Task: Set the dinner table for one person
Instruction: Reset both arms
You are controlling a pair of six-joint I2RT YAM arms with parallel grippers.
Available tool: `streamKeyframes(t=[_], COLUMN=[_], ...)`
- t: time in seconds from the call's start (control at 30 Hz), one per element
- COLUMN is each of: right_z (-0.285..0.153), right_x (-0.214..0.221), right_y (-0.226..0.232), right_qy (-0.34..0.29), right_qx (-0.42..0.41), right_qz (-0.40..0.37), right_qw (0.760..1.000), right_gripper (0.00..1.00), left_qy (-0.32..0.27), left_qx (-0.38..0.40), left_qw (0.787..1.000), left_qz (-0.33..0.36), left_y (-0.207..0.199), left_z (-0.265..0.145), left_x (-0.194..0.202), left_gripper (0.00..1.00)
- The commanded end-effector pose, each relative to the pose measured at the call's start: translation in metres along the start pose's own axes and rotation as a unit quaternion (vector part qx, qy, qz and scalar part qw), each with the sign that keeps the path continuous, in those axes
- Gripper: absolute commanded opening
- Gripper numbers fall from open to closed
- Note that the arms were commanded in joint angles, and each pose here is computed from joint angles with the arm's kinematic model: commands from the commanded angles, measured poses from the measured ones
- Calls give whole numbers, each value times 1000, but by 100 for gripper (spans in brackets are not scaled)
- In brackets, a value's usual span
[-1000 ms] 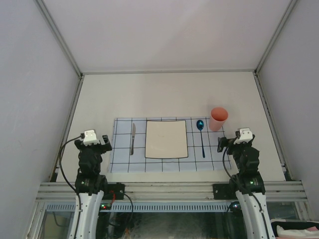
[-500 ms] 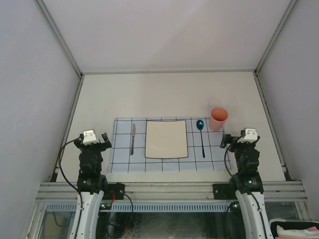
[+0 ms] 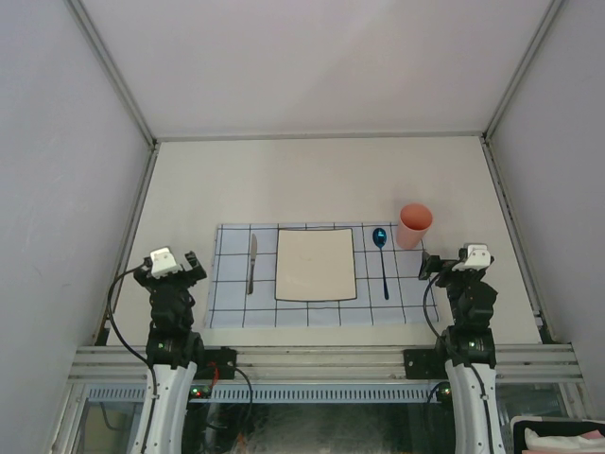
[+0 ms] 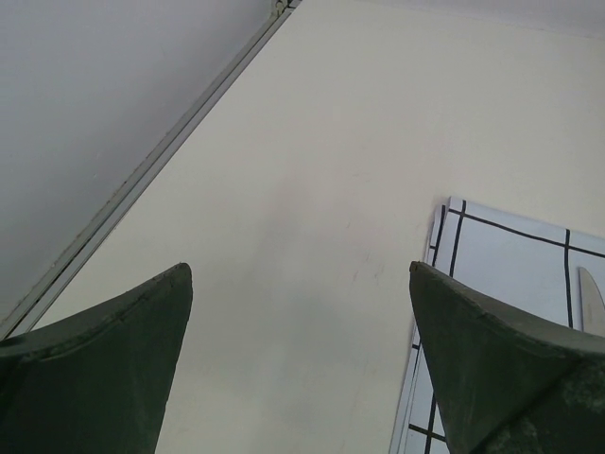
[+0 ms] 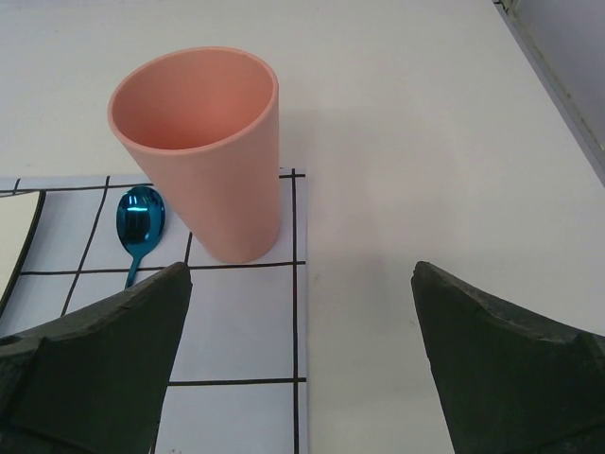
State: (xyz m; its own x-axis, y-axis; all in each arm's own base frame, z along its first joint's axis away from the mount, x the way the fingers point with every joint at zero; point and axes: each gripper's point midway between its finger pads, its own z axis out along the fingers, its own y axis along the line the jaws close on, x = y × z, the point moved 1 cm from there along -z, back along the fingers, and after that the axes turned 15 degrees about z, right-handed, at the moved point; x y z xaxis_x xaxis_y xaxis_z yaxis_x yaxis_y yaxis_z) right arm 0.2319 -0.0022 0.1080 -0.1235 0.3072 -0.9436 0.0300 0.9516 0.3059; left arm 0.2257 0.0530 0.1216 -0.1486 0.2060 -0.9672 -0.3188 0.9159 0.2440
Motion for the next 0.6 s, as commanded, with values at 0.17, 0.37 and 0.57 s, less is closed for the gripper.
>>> streamKeyframes(t=[0.17,0.37,0.57], right_z=[2,3,2], right_x=[18,18,17], right_y=[-5,-7,-8], right_qy=[13,13,10], right_qx=[2,10,14], right_qz=[7,10,11], right_qw=[1000,1000,1000], right_gripper=[100,100,100], left_qy=[-42,-40,-42], left_qx=[-7,9,10], left_qw=[999,999,999], left_qz=[-21,-11,-11], left_y=[-4,-9,-10], left_z=[2,3,3], left_x=[9,9,9], left_gripper=[100,100,100])
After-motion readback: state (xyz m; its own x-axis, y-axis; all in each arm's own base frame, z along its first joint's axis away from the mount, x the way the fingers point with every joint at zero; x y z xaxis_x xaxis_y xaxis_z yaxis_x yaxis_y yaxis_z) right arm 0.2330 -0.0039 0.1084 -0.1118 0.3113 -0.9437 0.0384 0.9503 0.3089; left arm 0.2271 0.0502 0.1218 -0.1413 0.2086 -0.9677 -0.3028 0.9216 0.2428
